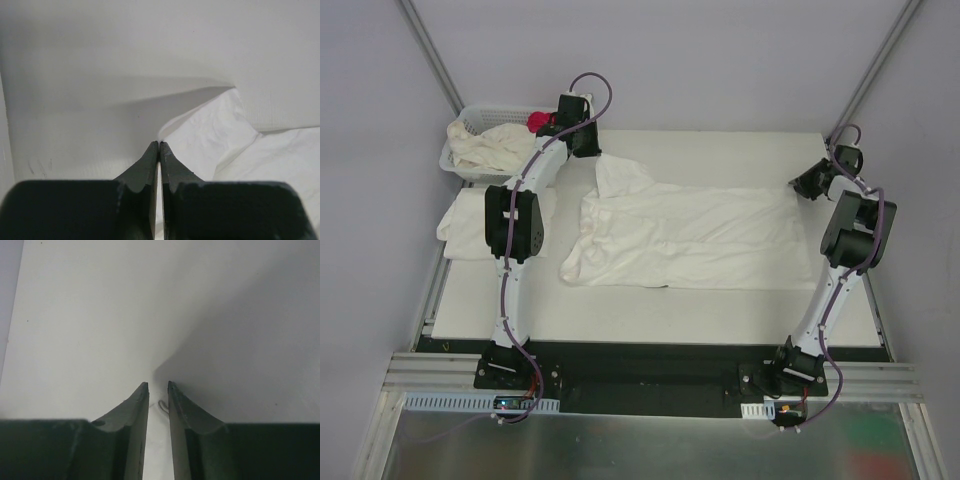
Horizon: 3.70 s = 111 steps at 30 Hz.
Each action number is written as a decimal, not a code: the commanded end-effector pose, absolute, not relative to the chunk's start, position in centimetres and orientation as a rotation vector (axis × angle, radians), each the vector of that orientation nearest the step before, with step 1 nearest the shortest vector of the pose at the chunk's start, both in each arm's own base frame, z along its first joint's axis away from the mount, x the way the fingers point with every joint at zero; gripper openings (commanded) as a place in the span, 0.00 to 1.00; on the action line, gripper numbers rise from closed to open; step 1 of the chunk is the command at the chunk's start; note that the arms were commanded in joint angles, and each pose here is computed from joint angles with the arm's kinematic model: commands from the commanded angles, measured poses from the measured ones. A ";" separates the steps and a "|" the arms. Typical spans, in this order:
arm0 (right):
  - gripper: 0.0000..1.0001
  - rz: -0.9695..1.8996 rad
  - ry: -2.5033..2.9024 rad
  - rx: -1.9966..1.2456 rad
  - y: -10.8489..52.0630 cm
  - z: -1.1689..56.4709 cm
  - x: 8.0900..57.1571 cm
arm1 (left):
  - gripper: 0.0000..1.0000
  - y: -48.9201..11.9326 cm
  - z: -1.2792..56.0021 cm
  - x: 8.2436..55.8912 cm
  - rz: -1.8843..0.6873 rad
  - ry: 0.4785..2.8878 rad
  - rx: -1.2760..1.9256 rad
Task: Fold and stack the t-shirts
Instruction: Grap the side of the flattened tshirt furthest away from the robot with both arms, then fold the other side of the tshirt into a rectangle
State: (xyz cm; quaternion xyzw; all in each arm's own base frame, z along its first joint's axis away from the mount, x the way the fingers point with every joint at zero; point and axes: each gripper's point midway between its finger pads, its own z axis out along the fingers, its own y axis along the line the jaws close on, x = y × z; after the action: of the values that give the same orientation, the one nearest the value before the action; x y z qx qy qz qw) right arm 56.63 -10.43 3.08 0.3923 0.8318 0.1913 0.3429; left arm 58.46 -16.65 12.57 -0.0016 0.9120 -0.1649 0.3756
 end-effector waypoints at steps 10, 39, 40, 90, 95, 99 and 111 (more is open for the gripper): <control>0.01 0.484 2.181 1.037 -9.8 3.3 55.3 | 0.00 -16.7 17.1 58.4 -0.407 2.247 0.009; 0.01 0.446 2.131 0.969 -12.3 9.3 56.1 | 0.00 -16.4 18.5 57.3 -0.403 2.236 0.008; 0.01 0.448 2.135 0.968 -12.2 9.3 56.1 | 0.00 -16.5 18.4 57.3 -0.402 2.237 0.009; 0.01 0.477 2.087 0.846 -11.1 15.8 53.4 | 0.00 -15.6 28.5 54.6 -0.365 2.054 0.090; 0.01 0.483 2.080 0.847 -11.0 16.5 52.7 | 0.00 -15.7 27.2 53.5 -0.380 2.095 0.083; 0.01 0.484 2.080 0.850 -10.6 16.7 51.7 | 0.00 -15.9 27.3 52.8 -0.386 2.097 0.089; 0.01 0.516 2.076 0.849 -9.4 17.1 49.7 | 0.00 -14.9 27.7 51.8 -0.343 2.095 0.061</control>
State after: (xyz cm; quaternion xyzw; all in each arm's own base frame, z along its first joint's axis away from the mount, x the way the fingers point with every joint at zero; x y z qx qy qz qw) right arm 50.03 -9.62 13.11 0.3506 0.8401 0.1892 0.3682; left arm 53.07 -15.35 23.40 0.0324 0.8821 -0.1439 0.4473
